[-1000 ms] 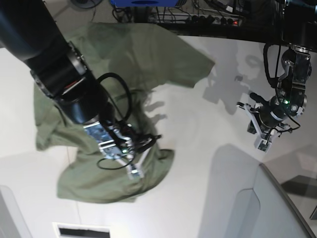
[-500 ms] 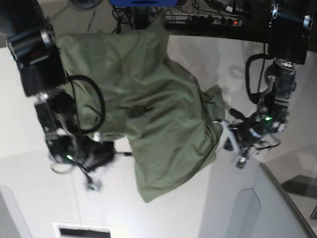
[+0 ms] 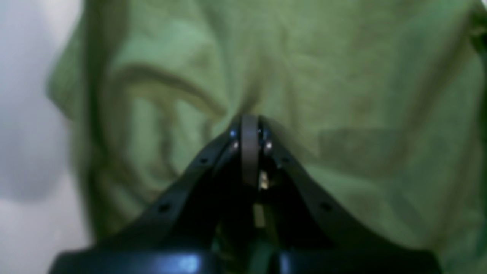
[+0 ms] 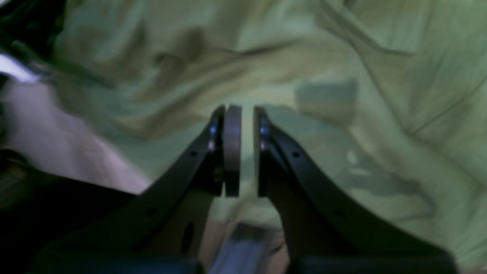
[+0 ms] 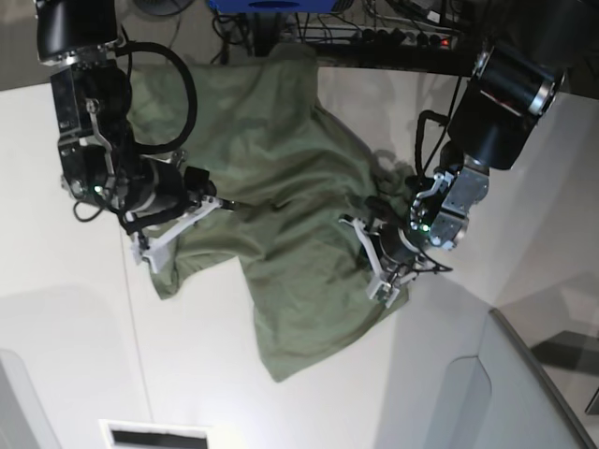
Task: Layout the t-shirt on the table in an organized manner, then fold the t-shirt properly
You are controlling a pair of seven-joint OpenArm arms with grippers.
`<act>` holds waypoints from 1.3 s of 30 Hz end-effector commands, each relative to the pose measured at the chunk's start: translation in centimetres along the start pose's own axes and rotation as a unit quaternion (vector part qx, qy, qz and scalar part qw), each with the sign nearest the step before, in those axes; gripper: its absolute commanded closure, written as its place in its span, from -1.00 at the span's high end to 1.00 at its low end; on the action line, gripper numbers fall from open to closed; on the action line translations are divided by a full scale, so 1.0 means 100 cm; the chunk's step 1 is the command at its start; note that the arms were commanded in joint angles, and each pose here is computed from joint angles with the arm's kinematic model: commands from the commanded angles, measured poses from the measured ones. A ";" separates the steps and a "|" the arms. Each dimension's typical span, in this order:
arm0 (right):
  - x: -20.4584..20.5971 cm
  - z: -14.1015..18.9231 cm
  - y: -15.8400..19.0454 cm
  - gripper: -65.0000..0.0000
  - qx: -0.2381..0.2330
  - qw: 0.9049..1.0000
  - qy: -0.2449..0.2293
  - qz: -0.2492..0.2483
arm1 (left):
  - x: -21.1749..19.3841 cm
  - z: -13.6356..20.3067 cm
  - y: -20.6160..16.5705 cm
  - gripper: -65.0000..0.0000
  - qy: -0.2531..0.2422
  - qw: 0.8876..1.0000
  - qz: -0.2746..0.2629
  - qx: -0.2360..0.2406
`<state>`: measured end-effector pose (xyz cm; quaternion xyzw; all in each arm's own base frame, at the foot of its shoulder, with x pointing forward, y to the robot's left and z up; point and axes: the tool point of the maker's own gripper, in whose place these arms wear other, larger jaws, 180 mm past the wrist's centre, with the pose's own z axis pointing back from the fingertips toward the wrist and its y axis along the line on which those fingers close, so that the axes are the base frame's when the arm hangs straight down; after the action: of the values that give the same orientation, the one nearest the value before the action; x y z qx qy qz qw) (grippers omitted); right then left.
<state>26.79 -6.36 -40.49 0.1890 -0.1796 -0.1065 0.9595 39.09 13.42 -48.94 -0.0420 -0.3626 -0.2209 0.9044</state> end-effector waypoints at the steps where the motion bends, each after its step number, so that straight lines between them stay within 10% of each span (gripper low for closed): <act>1: 0.007 0.010 -0.009 -0.83 -0.008 1.000 -0.018 -0.018 | -0.018 0.003 0.018 -1.00 0.033 0.999 -0.007 0.027; 12: -0.054 -0.005 -0.127 -0.83 -0.123 0.980 0.026 -0.154 | -0.044 0.016 0.045 -1.00 0.055 0.997 -0.015 0.049; 39: 0.126 -0.067 -0.176 -0.83 -0.232 0.971 -0.059 -0.013 | -0.067 0.071 0.161 -1.00 0.041 0.981 0.084 0.168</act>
<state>38.61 -21.03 -49.80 -0.0007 -0.2013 -0.1606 0.9663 36.78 29.61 -47.87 0.0544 -0.3561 -0.0862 0.9289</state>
